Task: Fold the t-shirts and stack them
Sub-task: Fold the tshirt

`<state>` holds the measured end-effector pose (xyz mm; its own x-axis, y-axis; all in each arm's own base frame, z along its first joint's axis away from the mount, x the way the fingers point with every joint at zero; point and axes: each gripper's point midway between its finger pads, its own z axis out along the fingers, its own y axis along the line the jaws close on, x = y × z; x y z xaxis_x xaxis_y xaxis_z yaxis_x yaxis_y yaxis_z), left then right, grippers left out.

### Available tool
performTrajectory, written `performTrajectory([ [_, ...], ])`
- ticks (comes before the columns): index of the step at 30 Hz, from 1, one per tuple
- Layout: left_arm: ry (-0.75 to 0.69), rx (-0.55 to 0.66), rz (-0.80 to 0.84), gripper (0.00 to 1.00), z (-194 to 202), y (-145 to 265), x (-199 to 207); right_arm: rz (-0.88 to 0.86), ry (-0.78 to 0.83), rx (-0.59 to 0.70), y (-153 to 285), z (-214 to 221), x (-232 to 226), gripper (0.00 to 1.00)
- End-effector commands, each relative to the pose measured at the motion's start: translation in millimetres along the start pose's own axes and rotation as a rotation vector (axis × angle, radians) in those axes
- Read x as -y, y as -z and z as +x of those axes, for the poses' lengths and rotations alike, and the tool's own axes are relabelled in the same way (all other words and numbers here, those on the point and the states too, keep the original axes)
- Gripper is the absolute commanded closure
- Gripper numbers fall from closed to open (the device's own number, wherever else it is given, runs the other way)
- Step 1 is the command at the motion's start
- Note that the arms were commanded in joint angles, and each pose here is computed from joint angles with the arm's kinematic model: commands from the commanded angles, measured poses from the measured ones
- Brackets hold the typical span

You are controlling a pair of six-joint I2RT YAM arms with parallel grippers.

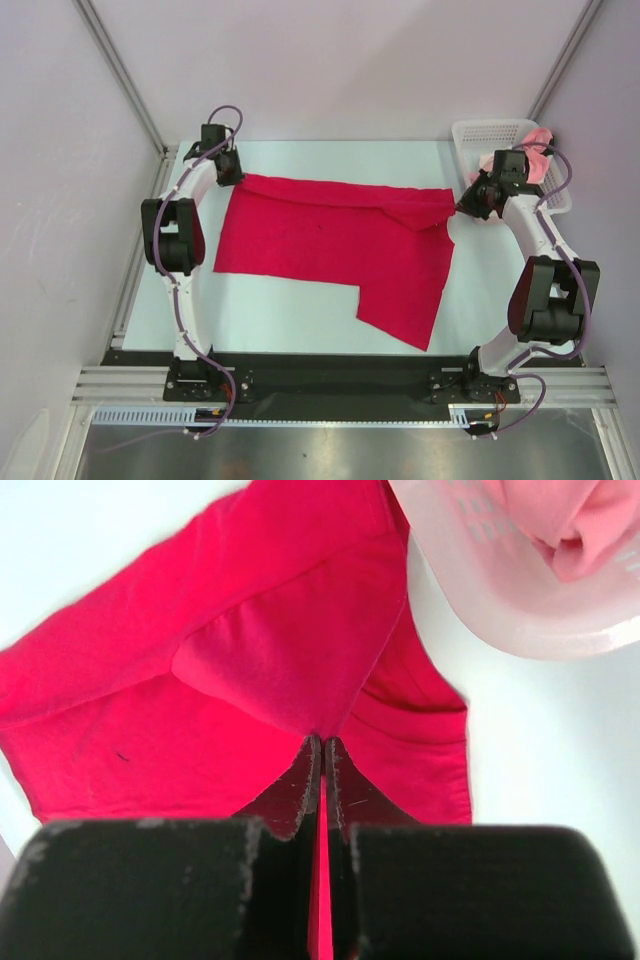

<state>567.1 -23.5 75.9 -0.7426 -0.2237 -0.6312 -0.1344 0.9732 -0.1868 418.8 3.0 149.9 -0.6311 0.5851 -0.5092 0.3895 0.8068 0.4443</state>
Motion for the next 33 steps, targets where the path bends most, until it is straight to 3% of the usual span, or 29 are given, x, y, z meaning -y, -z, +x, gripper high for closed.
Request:
performTrajectory([
  [1,-0.014,0.037,-0.035,1.0,-12,24,-7,0.0,0.016,0.029,12,-5,0,1.0],
  [19,-0.021,0.028,-0.113,1.0,-12,10,-22,-0.003,0.007,-0.017,20,-2,-6,1.0],
  [33,0.005,-0.009,-0.084,1.0,0,3,-17,0.085,0.026,-0.098,-6,20,22,0.99],
])
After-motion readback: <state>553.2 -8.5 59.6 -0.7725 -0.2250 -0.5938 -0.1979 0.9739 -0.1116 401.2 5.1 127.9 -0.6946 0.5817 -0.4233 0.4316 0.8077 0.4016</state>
